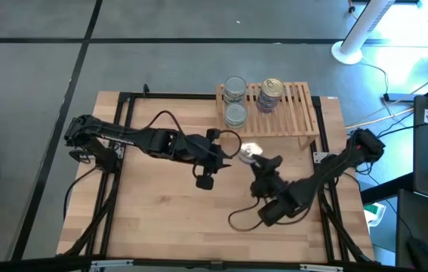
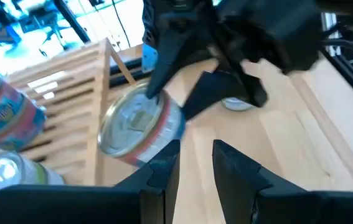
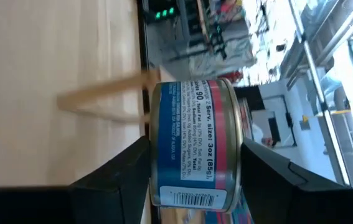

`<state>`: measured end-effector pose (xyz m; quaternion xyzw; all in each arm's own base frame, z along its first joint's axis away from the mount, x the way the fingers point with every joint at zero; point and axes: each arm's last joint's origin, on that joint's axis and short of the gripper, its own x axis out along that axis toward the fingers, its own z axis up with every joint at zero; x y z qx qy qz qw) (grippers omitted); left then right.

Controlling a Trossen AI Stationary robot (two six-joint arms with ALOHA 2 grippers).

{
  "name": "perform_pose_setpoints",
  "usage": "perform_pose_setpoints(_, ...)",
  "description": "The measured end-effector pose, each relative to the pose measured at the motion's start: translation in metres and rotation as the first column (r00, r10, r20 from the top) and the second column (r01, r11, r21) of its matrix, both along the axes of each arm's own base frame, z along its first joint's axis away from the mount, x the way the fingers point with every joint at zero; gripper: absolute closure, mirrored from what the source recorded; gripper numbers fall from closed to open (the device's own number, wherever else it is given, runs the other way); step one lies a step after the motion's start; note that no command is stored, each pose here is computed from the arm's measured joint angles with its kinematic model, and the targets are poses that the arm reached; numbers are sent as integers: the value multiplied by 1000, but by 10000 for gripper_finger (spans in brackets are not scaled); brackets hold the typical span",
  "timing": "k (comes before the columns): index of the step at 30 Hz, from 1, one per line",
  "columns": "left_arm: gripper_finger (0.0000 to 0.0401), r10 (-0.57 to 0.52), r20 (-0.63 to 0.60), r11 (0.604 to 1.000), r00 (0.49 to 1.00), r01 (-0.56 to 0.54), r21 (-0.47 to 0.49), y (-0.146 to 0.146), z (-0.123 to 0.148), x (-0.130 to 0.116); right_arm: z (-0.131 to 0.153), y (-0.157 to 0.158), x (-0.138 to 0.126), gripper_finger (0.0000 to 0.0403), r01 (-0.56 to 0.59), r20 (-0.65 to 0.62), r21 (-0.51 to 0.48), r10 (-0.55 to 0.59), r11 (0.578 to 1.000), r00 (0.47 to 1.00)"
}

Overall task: Stack canned seafood by type on shelf
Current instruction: Put the blue pink tuna can on the shelf

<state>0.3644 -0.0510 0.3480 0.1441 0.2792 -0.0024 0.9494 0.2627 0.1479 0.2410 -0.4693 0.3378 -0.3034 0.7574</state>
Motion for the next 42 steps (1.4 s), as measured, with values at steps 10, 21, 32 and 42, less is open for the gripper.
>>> perform_pose_setpoints(10, 311, -26, 129, 998, 991, 18, 64, 7, 1, 19, 18, -38, -34, 192, 125, -149, -42, -130, 991, 980)
perform_pose_setpoints(21, 311, -98, 238, 962, 966, 31, 271, 20, -38, 71, 19, -71, -32, 192, 286, -219, -36, -286, 958, 933)
perform_pose_setpoints(32, 311, -39, 203, 940, 978, -33, 338, 61, -60, 85, 20, -78, -29, 192, 251, -307, -128, -279, 959, 910)
perform_pose_setpoints(42, 311, -188, 217, 919, 958, 93, 384, 87, -56, 84, 3, -81, -37, 191, 195, -319, -258, -274, 946, 907)
